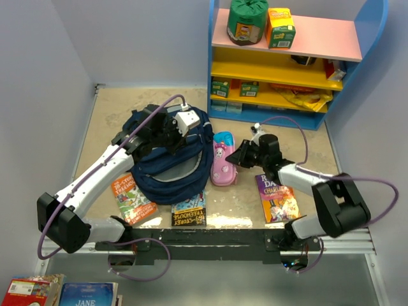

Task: Pack the student bag
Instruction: Pick up the stationery from the center of the board, then place the stationery in the student bag.

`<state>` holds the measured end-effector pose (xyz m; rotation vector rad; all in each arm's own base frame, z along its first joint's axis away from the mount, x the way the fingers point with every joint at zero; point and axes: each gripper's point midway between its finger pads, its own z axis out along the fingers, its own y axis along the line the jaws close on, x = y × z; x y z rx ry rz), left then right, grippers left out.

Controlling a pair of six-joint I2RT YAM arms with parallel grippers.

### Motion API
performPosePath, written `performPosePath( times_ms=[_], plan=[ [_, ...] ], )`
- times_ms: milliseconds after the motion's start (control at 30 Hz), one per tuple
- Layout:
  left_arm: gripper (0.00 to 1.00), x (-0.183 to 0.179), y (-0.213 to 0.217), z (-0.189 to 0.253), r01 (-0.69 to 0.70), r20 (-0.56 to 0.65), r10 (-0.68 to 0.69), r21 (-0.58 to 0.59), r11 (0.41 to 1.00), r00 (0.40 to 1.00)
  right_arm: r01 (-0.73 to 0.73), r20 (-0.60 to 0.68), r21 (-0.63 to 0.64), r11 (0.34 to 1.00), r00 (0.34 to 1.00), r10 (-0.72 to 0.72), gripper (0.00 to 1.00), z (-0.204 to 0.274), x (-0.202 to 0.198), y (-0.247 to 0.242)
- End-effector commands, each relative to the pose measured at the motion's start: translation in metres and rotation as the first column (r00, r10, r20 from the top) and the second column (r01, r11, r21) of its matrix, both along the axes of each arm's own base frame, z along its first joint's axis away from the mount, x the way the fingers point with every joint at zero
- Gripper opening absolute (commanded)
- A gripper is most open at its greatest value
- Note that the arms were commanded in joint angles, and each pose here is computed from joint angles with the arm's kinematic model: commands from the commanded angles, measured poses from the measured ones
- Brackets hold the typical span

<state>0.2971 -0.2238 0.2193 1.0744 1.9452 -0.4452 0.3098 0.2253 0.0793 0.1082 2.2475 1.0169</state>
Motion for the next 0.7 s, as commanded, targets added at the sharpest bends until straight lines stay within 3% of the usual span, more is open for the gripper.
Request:
performPosePath(
  times_ms=[0,200,333,533,667],
  plan=[
    [0.00,0.009,-0.011,0.045,0.021,0.126,-0.009,-0.093,0.995,0.992,-0.074,0.170,-0.024,0.997,0.982,0.077,0.00,0.064,-0.003,-0.004],
    [0.00,0.010,-0.010,0.045,0.018,0.136,-0.006,-0.089,0.996,0.991,-0.150,0.181,0.107,0.983,0.975,0.129,0.00,0.112,-0.024,0.007],
    [0.00,0.014,-0.011,0.056,0.017,0.166,-0.002,-0.091,0.996,0.986,-0.267,0.067,0.230,0.936,0.964,0.259,0.00,0.100,-0.048,0.033],
    [0.00,0.020,-0.011,0.069,0.009,0.197,0.011,-0.100,0.995,0.980,-0.343,-0.041,0.221,0.913,0.932,0.360,0.00,0.081,-0.080,0.049],
    [0.00,0.027,-0.013,0.078,-0.018,0.204,0.045,-0.132,0.991,0.978,-0.303,-0.137,0.238,0.923,0.930,0.340,0.00,0.063,-0.091,0.045]
  ],
)
